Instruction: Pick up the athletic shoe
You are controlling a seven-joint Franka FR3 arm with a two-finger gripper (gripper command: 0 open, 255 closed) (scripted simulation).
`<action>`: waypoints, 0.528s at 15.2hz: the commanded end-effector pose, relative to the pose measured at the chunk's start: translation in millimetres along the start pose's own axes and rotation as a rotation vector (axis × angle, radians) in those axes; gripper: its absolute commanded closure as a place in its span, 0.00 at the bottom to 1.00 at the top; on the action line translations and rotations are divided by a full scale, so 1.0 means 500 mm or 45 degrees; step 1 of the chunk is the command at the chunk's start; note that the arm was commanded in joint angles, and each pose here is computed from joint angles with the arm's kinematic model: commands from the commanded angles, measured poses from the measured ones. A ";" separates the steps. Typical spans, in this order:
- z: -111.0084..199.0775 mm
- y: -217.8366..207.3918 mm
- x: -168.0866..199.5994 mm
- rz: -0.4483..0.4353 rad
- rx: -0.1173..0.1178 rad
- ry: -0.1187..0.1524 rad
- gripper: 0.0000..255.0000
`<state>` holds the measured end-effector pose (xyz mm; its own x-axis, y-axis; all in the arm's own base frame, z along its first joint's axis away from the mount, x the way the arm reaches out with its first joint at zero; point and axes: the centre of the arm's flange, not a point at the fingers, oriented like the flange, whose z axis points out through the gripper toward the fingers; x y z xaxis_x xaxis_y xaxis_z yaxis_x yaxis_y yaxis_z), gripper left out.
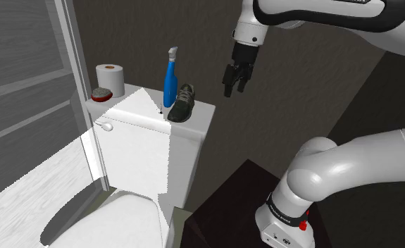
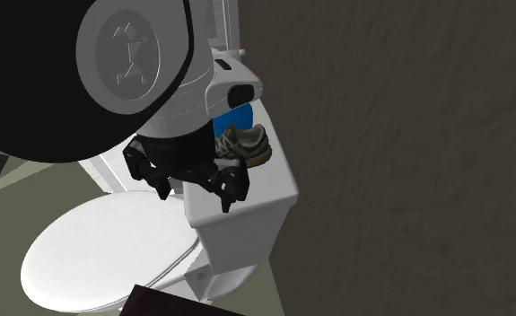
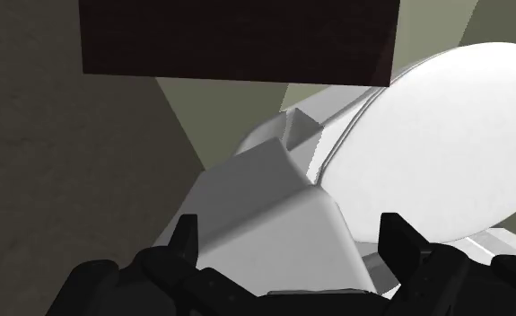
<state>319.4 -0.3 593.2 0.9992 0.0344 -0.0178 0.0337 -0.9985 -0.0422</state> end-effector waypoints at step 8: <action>0.047 -0.057 0.158 0.501 0.031 0.028 0.00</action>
<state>385.4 30.2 574.9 0.9567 -0.2907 -0.0158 -0.2911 -0.9550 -0.0565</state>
